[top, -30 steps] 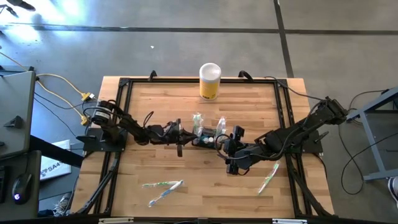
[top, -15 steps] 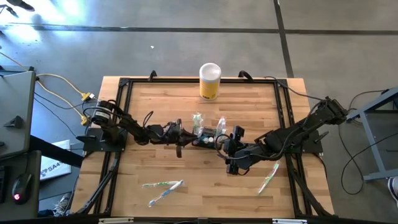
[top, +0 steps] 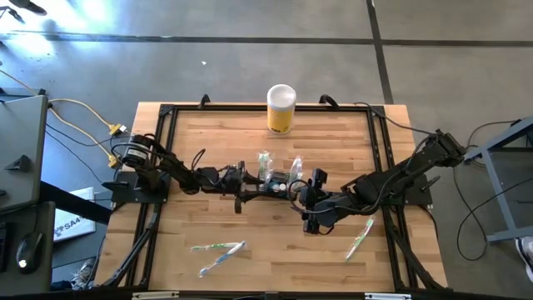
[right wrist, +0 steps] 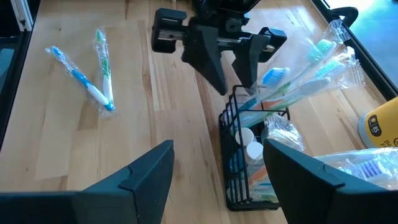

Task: Pick & Place toothbrushing station
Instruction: Put the blue toothbrush into the wire organizer, then put the green toothbrush into the wire organizer

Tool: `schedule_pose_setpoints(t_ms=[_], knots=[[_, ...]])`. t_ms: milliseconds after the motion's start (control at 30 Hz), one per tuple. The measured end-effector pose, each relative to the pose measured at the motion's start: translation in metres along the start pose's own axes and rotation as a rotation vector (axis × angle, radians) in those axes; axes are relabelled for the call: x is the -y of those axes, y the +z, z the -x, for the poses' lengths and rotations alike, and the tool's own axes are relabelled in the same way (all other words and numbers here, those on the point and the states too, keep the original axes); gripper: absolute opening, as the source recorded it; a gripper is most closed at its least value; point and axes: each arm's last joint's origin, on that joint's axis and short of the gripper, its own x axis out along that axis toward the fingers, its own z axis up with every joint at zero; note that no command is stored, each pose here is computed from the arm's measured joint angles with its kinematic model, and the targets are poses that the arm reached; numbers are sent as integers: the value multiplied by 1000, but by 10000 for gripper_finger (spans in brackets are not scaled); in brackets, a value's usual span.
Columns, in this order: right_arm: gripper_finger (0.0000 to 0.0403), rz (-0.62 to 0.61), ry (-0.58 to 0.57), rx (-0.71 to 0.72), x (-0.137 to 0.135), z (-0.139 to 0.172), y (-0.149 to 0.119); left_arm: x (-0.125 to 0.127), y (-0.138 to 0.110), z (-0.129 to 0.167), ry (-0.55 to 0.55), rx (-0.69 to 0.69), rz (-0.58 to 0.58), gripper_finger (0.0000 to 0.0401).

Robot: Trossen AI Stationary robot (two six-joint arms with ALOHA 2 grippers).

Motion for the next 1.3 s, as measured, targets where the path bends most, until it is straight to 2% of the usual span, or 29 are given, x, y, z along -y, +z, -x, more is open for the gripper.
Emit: schedule_pose_setpoints(t_ms=[167,367,633,767,1000,1167,1300], knots=[[240,0,0,0,0,0,0,0,-1,0,-6,-8,-16,195],[240,0,0,-1,0,0,0,1,4,2,-3,-5,-108,196],[240,2,-1,-3,0,0,0,2,26,24,113,-93,-173,196],[240,1,-1,-3,0,0,0,13,36,37,93,-211,-185,196],[240,2,-1,-3,0,0,0,60,38,73,-54,-500,-209,196],[240,-1,1,1,0,0,0,96,33,92,-30,-738,-113,196],[240,-5,3,7,0,0,1,127,26,104,-46,-930,30,196]])
